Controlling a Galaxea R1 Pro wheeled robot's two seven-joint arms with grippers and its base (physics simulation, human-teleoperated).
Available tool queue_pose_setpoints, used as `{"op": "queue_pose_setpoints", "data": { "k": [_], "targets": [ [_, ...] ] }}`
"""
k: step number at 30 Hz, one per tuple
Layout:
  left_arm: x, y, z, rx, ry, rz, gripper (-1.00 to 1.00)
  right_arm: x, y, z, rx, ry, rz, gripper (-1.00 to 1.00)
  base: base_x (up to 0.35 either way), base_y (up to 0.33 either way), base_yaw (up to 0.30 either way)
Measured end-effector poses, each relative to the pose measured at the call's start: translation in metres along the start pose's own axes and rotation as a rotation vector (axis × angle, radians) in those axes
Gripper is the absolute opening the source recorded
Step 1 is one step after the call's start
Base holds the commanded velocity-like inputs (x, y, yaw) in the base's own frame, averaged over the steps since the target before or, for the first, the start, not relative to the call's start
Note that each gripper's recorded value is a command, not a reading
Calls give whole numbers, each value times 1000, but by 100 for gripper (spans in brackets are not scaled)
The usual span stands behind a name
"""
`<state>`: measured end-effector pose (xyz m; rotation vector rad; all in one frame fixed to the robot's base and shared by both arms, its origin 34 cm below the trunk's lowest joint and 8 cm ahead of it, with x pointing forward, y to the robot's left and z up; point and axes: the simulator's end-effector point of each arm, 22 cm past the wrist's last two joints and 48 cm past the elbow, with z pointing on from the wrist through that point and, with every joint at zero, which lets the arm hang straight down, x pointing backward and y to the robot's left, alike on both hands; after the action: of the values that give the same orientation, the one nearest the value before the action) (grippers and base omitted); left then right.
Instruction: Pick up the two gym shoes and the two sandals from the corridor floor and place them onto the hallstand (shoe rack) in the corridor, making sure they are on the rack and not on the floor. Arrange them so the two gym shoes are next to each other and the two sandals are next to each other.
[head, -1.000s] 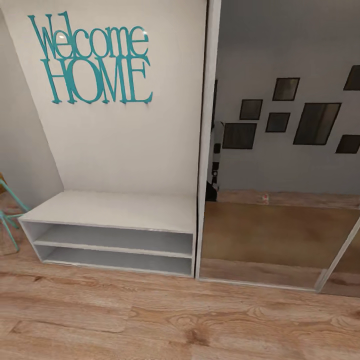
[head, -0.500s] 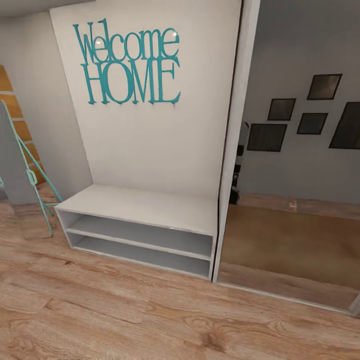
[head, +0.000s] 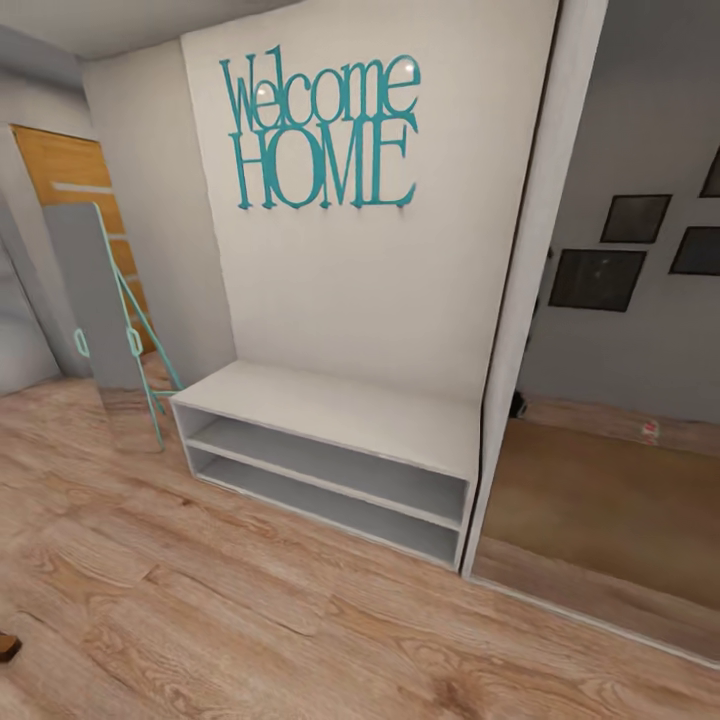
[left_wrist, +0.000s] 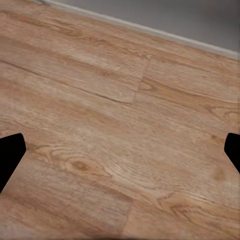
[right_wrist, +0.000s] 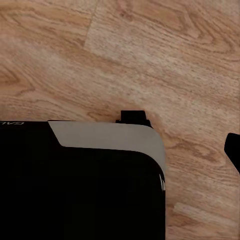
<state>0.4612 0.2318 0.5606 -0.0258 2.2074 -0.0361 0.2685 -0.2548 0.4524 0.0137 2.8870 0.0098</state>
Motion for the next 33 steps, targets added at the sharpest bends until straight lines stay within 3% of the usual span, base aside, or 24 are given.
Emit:
{"op": "queue_pose_setpoints", "data": {
  "k": [33],
  "targets": [
    [0,0,0,-1,0,1,100,0,-2,0,3,0,-1,100,0,0,293]
  ]
}}
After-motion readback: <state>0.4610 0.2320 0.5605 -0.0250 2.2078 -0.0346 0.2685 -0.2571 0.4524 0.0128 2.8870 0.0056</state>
